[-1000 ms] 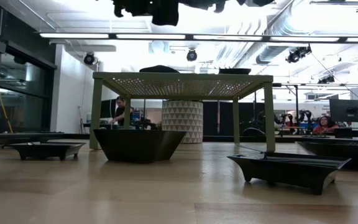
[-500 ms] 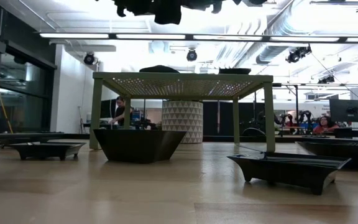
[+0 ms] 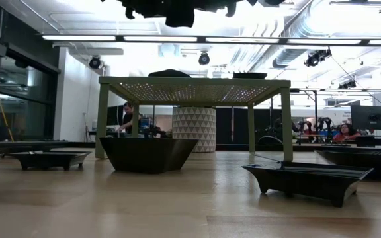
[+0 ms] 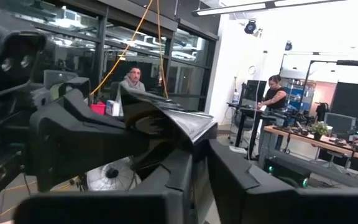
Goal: Pick & Place Mini shaped plates
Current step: Stack the black distorted square plate on the other black distorted square plate on the shelf
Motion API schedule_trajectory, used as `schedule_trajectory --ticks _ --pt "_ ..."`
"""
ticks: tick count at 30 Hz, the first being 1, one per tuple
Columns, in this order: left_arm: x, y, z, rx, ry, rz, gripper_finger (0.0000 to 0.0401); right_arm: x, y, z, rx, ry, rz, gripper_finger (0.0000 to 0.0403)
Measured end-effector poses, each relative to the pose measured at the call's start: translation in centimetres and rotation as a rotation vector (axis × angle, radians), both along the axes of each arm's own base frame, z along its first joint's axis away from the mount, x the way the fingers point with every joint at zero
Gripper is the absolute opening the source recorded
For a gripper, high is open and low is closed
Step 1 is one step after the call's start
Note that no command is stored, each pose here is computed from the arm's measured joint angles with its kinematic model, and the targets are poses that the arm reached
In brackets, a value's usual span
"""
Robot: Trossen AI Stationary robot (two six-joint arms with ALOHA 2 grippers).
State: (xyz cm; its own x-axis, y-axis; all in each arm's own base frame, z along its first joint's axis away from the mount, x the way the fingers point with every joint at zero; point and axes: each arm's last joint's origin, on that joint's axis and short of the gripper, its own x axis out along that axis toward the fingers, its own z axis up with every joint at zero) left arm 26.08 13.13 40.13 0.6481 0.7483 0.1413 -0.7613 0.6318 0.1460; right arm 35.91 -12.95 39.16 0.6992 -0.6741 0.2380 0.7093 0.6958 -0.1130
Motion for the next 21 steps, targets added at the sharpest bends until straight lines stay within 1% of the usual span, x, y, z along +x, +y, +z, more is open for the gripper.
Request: schedule_trajectory --ticks 4,8,10,13,21 --pt "0.09 -0.1 -0.01 0.017 0.018 -0.049 0.0001 -0.05 -0.09 0.03 0.0 -0.004 -0.008 0.0005" --pt "0.14 -0.19 -0.03 0.06 0.067 -0.093 0.0001 -0.08 -0.04 0.12 0.01 -0.019 0.0 0.0003" --pt "0.17 -0.21 -0.11 0.062 0.08 -0.104 0.0005 -0.07 -0.04 0.11 0.012 -0.019 0.007 0.0002" --pt "0.22 -0.25 -0.21 0.06 0.089 -0.119 0.0022 -0.07 -0.04 0.1 0.015 -0.022 0.009 0.0002" --pt "0.36 -0.36 -0.36 0.064 0.108 -0.161 0.0086 -0.11 -0.2 0.08 0.032 -0.035 0.015 0.0001"
